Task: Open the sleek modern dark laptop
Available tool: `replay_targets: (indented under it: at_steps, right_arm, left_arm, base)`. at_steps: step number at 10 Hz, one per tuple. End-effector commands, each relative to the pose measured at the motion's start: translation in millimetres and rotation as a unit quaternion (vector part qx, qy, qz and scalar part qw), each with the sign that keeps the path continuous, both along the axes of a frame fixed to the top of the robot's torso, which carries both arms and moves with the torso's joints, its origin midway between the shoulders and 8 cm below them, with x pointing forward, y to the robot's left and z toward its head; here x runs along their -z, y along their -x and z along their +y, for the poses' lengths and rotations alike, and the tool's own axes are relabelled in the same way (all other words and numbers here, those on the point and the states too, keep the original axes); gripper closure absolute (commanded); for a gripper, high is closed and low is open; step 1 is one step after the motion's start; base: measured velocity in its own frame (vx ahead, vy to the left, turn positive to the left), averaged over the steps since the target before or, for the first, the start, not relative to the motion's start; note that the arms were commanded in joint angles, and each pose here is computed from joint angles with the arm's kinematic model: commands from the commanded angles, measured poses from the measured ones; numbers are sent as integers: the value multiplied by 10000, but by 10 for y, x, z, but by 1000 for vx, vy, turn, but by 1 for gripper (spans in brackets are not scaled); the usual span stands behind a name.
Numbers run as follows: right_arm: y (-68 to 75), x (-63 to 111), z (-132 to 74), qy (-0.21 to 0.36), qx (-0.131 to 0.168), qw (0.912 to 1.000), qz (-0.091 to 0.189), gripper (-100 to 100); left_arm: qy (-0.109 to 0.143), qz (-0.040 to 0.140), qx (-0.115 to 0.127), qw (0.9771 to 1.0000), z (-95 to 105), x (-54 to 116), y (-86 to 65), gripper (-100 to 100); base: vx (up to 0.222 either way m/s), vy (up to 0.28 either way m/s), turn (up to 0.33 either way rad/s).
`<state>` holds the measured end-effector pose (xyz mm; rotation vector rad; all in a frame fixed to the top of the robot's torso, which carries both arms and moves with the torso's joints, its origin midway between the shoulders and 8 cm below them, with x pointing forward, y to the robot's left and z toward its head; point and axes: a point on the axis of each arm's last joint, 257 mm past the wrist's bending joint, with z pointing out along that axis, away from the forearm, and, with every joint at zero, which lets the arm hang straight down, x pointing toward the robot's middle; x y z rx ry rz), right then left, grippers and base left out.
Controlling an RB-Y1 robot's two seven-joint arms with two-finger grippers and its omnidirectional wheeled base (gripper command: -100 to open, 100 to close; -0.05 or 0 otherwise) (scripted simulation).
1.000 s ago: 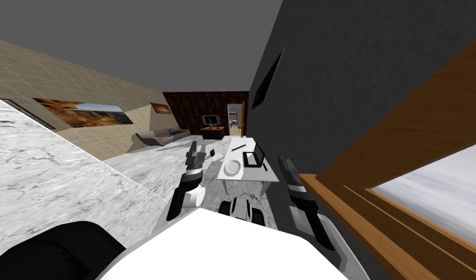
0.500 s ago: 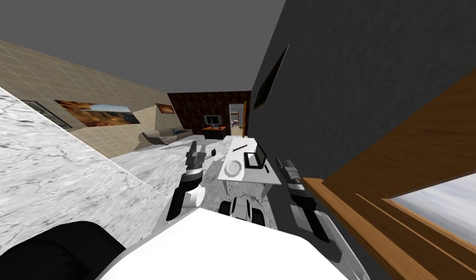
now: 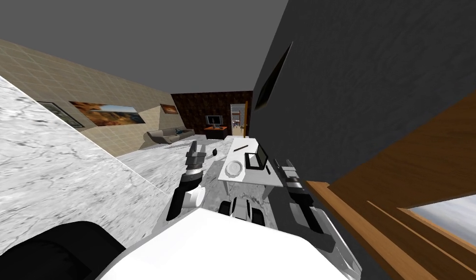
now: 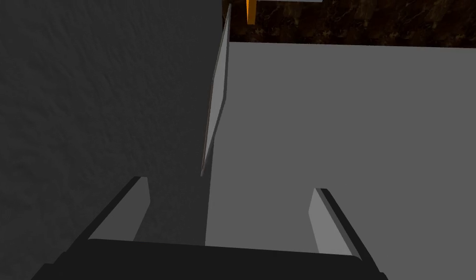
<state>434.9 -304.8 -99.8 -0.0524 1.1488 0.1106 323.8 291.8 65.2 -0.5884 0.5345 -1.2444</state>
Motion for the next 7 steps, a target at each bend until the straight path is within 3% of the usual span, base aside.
replay_targets:
  at_steps: [1, 3, 4, 6, 7]
  right_arm:
    - [-76, 139, -72, 518, 269, 9982, 141, -100]
    - [-188, 340, -162, 1063, 561, 9921, 355, -100]
    - [-188, 340, -162, 1139, 591, 9911, 347, -100]
    - [-291, 551, -253, 1654, 849, 9809, 577, -100]
    - [-291, 551, -253, 1725, 875, 9795, 570, -100]
  left_arm:
    - [0, 0, 0, 10000, 0, 0, 0, 0]
    - [0, 0, 0, 10000, 0, 0, 0, 0]
    - [0, 0, 0, 10000, 0, 0, 0, 0]
    - [0, 0, 0, 10000, 0, 0, 0, 0]
    - [0, 0, 0, 10000, 0, 0, 0, 0]
  base:
    - [23, -13, 29]
    - [29, -13, 78]
    - [25, -12, 32]
    - [24, -9, 71]
    - [22, -8, 30]
